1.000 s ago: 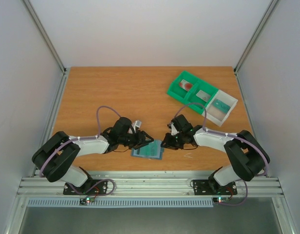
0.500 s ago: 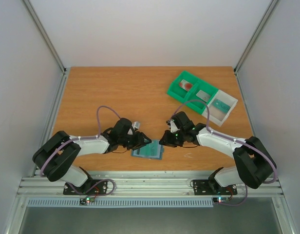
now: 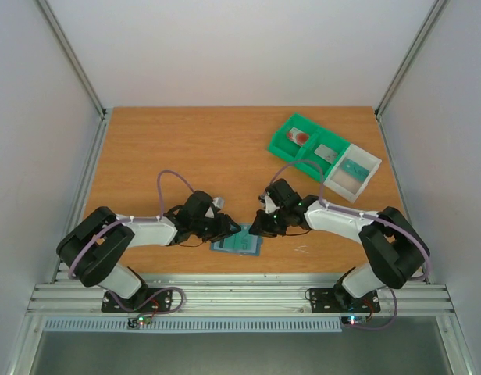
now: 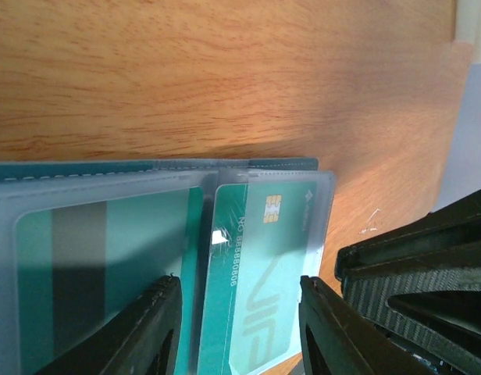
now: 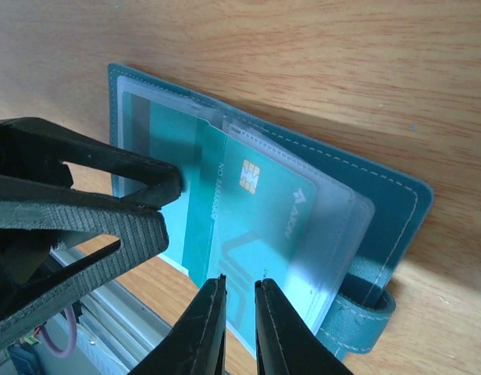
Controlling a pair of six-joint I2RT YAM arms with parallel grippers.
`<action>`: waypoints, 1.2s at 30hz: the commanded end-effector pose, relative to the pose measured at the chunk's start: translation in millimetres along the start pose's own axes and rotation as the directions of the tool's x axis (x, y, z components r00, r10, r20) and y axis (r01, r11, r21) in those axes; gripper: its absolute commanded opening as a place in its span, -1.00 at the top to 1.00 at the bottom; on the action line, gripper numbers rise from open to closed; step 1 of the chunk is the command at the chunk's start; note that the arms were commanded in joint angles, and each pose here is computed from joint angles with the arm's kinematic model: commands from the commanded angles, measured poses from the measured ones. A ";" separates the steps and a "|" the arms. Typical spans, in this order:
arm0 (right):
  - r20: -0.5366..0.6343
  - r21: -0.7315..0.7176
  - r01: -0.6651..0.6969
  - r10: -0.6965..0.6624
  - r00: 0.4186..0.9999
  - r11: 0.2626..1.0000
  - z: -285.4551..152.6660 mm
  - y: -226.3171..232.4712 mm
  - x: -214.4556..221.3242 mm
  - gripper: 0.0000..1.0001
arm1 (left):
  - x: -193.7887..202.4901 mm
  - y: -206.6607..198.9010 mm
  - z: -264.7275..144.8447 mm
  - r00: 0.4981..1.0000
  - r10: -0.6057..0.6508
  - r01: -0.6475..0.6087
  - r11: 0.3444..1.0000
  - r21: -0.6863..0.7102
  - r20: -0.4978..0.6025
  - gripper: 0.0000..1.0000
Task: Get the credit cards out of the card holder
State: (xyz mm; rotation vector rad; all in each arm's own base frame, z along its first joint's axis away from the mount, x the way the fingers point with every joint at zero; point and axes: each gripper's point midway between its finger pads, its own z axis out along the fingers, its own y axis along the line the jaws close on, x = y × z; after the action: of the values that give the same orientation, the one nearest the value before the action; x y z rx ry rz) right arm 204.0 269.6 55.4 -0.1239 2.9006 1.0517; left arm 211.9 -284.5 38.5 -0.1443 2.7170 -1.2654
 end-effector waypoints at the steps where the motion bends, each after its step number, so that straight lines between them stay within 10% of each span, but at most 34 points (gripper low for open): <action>1: -0.007 0.013 0.012 -0.012 1.000 1.000 5.6 0.5 -4.0 0.76 | 4.6 13.1 2.7 1.000 0.015 -0.015 0.999 -0.038 -0.004 0.14; 26: -0.055 0.128 -0.015 0.022 0.998 0.992 23.4 -42.3 15.2 0.89 | 8.1 0.4 12.8 0.999 -0.022 0.025 0.997 0.067 -0.042 0.35; 36: -0.051 0.133 -0.018 0.025 0.998 0.991 24.4 -45.1 15.5 0.89 | 7.6 -2.1 11.5 0.999 -0.035 0.038 0.995 0.087 -0.034 0.99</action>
State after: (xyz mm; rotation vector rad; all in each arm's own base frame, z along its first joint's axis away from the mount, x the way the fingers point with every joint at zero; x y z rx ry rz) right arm 200.8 261.1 22.6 -0.1265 2.9721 0.9543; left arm 204.5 -291.8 25.1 -0.1927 2.7387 -1.3722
